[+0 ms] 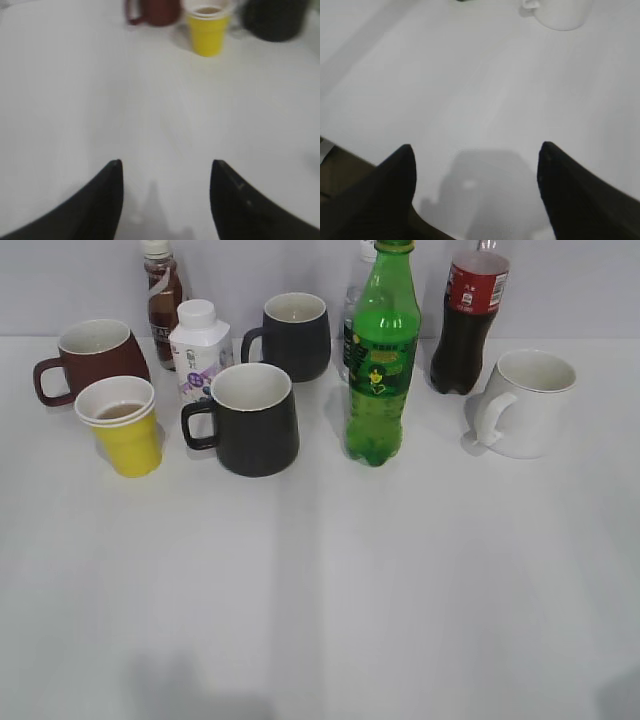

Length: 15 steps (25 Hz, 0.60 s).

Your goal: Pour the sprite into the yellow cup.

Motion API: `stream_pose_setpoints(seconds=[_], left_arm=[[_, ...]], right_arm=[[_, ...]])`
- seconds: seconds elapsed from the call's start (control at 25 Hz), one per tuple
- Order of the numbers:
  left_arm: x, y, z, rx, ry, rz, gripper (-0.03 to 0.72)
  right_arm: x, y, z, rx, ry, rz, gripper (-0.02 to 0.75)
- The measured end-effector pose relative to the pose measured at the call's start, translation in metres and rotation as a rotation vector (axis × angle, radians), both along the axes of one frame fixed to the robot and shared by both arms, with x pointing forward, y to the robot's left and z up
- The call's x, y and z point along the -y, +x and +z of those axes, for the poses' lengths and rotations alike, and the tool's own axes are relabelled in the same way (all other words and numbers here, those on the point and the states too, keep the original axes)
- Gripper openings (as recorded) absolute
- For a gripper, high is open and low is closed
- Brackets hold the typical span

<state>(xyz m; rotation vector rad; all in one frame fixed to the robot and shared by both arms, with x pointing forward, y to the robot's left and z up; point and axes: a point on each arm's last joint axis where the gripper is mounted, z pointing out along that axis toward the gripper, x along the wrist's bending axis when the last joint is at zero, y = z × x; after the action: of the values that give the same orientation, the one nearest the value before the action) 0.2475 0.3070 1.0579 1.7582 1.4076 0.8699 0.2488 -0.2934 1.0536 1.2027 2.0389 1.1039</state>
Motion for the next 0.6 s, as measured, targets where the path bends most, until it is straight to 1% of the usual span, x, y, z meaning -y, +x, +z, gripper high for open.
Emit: stream_pose_setpoints(seconds=[0.08, 0.16, 0.24, 0.4, 0.6], left_arm=[[-0.001, -0.005, 0.000, 0.024, -0.004, 0.109, 0.425], [-0.002, -0.011, 0.000, 0.057, -0.007, 0.179, 0.424], [-0.002, -0.017, 0.000, 0.091, -0.010, 0.223, 0.421], [-0.002, -0.018, 0.000, 0.098, -0.006, 0.247, 0.418], [-0.002, -0.018, -0.001, 0.097, -0.005, 0.241, 0.403]], right_arm=[[0.001, 0.001, 0.000, 0.000, 0.000, -0.085, 0.564], [0.002, 0.001, 0.000, 0.001, 0.000, -0.173, 0.564], [0.003, 0.001, 0.000, 0.002, 0.001, -0.254, 0.564], [0.004, -0.002, 0.000, 0.024, 0.007, -0.336, 0.564], [0.006, -0.015, 0.001, 0.105, 0.031, -0.353, 0.564]])
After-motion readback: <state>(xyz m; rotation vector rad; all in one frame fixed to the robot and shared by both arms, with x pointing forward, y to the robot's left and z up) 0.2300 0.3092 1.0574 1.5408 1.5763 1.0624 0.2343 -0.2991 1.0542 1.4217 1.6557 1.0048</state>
